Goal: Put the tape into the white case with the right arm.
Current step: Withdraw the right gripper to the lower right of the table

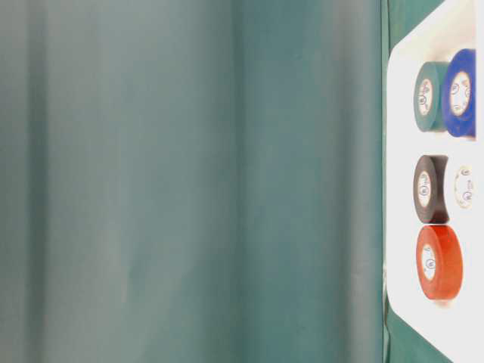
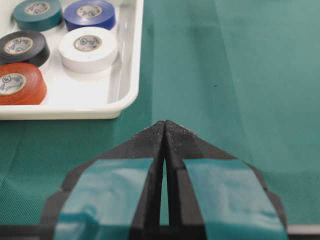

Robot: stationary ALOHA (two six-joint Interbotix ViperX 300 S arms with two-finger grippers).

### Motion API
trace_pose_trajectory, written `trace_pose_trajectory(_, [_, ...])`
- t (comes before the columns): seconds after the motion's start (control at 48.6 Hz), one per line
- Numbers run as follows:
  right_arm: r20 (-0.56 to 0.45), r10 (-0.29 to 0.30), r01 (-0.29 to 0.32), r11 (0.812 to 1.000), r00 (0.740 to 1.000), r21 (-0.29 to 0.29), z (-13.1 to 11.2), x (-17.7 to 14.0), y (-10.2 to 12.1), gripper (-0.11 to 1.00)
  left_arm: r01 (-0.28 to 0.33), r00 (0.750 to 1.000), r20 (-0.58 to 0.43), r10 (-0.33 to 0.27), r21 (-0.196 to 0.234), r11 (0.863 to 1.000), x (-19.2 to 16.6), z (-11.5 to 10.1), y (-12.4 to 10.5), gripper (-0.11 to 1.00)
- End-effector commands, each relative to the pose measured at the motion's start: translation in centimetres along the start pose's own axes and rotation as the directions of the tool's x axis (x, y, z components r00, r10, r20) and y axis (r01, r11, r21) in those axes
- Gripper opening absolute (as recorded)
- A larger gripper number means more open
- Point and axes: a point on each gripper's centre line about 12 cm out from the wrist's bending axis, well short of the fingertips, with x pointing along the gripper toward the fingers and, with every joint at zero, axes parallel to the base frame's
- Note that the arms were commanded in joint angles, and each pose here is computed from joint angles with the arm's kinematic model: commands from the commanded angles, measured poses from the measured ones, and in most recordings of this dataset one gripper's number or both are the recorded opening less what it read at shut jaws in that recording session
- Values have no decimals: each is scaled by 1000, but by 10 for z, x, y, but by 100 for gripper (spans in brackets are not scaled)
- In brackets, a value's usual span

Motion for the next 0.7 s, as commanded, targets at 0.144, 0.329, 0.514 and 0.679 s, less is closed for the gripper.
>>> trace_pose_trajectory(0.144, [37, 78, -75, 994, 996, -83, 1, -6, 23, 89, -2, 1000, 14, 2, 1, 1000, 0, 5, 0, 0])
trace_pose_trajectory(0.329, [55, 172, -160, 970, 983, -181, 1, -17, 49, 88, -2, 1000, 14, 2, 1, 1000, 0, 5, 0, 0])
trace_pose_trajectory(0.514, [39, 260, -238, 926, 965, -293, -8, -25, 74, 88, -2, 1000, 14, 2, 3, 1000, 0, 5, 0, 0])
trace_pose_trajectory(0.679, [-17, 296, -282, 887, 955, -366, -20, -30, 89, 88, -1, 1000, 14, 1, 3, 1000, 0, 5, 0, 0])
